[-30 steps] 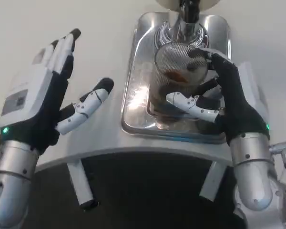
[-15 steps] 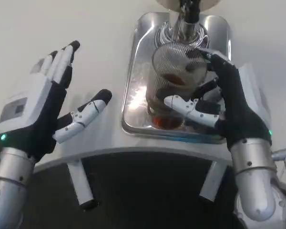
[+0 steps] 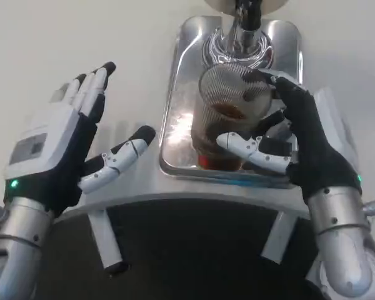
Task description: Grasp the cup under the faucet to collect the drink, then remove the cup.
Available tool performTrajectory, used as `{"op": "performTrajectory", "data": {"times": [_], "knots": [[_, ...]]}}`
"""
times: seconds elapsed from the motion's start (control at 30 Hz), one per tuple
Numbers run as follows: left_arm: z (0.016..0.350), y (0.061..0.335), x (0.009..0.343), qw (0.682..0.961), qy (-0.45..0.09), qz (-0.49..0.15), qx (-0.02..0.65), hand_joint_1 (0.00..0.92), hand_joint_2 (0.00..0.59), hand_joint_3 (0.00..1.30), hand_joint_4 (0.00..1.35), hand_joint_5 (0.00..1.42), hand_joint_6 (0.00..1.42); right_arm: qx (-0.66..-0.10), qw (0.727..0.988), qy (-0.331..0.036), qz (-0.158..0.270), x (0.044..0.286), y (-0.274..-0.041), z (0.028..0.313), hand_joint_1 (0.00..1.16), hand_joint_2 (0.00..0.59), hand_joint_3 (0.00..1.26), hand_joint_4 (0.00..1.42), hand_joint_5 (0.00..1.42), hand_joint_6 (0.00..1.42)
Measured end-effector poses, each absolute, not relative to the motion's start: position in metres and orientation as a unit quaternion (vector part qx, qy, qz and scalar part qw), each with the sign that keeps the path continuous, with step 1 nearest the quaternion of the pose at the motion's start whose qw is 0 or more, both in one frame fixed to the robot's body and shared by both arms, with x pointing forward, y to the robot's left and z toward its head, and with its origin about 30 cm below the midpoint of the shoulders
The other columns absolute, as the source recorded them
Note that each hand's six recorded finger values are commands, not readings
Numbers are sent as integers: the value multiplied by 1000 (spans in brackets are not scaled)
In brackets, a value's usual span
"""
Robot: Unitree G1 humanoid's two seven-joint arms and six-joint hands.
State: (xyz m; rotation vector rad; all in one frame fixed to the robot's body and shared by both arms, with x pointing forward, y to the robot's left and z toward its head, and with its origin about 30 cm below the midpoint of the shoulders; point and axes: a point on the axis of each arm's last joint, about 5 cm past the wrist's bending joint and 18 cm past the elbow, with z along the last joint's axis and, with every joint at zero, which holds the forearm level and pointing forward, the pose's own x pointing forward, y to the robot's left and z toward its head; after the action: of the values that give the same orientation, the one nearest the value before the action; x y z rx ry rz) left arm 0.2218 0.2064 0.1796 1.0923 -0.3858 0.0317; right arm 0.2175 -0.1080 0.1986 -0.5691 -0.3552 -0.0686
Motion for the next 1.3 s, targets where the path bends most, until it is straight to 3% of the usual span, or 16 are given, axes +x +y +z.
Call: {"op": "performTrajectory", "data": {"times": [0.47,0.6,0.97,1.3], "knots": [[180,209,223,797,-178,-17,577,0,208,0,0,0,0,-308,932,-193,-9,207,-119,208,1162,283,730,744,797,1083],[179,208,223,788,-176,-25,590,0,176,0,0,0,0,-308,931,-195,-3,201,-120,208,1162,277,731,745,797,1085],[185,213,210,739,-163,-57,652,0,149,0,0,0,0,-303,931,-203,32,179,-128,213,1162,258,757,784,821,1105],[190,218,199,726,-158,-69,666,0,141,0,0,0,0,-298,929,-211,58,155,-145,222,1162,240,785,810,839,1113]]}}
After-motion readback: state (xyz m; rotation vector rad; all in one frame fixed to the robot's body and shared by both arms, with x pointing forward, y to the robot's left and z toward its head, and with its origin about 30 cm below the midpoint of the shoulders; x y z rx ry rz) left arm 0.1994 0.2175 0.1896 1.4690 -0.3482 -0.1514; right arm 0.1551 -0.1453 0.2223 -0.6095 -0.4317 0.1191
